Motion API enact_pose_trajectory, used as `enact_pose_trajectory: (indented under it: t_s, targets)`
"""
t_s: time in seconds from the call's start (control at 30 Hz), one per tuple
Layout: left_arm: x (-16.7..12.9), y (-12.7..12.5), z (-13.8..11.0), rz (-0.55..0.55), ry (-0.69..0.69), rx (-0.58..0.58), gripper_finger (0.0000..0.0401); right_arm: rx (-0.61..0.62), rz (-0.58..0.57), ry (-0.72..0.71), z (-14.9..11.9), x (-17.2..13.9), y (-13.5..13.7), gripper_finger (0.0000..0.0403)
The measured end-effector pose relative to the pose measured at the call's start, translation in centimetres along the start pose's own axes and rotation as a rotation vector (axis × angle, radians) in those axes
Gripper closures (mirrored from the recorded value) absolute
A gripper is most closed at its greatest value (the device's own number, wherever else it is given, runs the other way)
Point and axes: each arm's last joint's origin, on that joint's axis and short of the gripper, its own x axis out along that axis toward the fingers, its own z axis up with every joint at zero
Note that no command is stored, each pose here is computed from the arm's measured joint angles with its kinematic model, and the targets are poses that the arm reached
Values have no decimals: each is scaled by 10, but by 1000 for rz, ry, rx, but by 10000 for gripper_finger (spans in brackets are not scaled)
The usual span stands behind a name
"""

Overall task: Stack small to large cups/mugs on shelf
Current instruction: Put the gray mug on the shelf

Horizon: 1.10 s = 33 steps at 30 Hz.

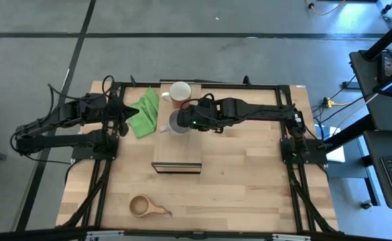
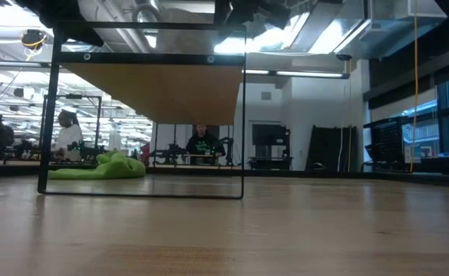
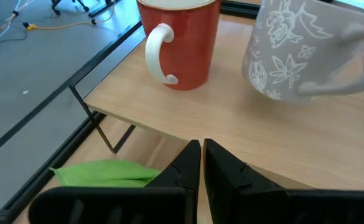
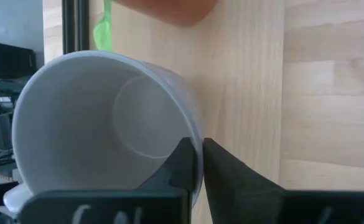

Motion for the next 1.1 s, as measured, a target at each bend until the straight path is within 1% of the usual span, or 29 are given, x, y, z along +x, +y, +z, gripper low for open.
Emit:
enact_pose_trajectory:
  t_s: [0.3,0.47,0.6,0.77,0.93,1.1]
  targets:
    - [0,0,6,-3,-62,-10,387,-23,-13,-15,10,3,-1,375]
    - [0,0,6,-7,-65,-10,387,-21,-14,-18,14,4,-1,374]
    - [0,0,6,-7,-65,-10,387,-25,-10,-18,14,4,0,364]
    - [0,0,6,-6,-63,-10,387,-29,-24,4,10,17,1,351]
    - [0,0,6,-7,-61,-10,387,-34,22,4,7,27,8,350]
    - [0,0,6,-6,-54,-10,387,-44,28,0,14,29,8,349]
